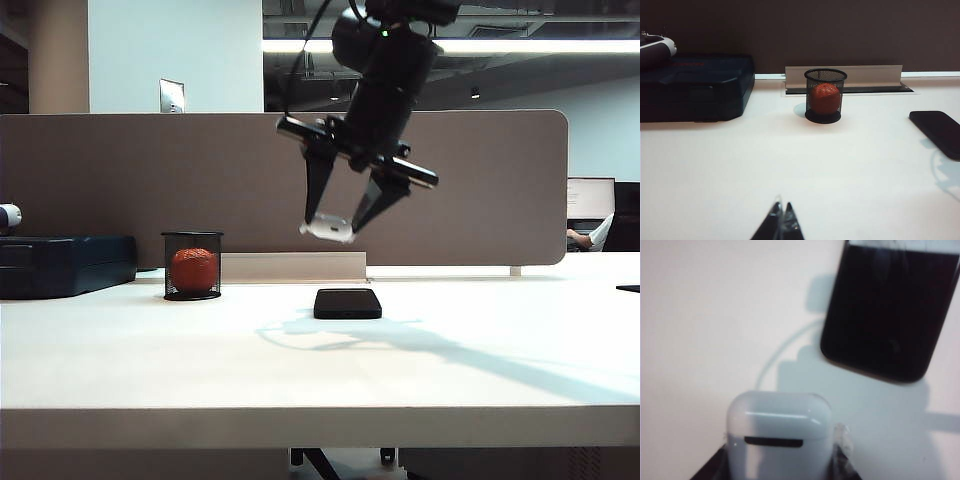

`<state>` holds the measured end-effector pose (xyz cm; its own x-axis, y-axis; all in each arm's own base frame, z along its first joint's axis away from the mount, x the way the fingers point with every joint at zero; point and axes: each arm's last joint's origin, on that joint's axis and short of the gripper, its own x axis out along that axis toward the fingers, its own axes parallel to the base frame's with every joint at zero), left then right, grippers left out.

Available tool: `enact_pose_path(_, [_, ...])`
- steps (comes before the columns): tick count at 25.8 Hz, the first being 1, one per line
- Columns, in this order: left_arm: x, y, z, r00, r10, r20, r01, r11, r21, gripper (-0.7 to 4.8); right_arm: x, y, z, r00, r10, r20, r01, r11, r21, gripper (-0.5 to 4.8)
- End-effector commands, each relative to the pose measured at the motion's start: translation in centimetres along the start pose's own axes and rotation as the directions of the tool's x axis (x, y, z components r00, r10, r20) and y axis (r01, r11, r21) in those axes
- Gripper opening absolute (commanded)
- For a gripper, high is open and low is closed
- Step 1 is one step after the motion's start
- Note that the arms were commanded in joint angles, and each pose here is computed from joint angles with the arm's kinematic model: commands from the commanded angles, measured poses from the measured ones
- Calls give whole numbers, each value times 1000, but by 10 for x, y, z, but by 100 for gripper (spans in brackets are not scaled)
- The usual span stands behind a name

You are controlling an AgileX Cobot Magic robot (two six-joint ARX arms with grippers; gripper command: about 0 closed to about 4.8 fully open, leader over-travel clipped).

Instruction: Find the wireless headphone case on the desktop and place it on the left side of the phone.

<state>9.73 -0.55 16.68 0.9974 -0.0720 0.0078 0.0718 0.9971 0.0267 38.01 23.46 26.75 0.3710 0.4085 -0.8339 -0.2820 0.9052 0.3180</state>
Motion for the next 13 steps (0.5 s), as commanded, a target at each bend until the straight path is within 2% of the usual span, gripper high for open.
enact_pose_path(1, [0,0,1,1000,5,12,-5,1000,3,-5,-15,9,11,997,32,64,-31,999,-18,206])
enact_pose_path(7, [0,0,1,1000,5,12,-5,1000,3,-5,-35,20,31,976,92,198,-83,995,-54,206])
enact_pose_path(13, [0,0,1,1000,5,12,-5,1000,3,-5,-37,24,40,950,160,269,-142,986,-86,206])
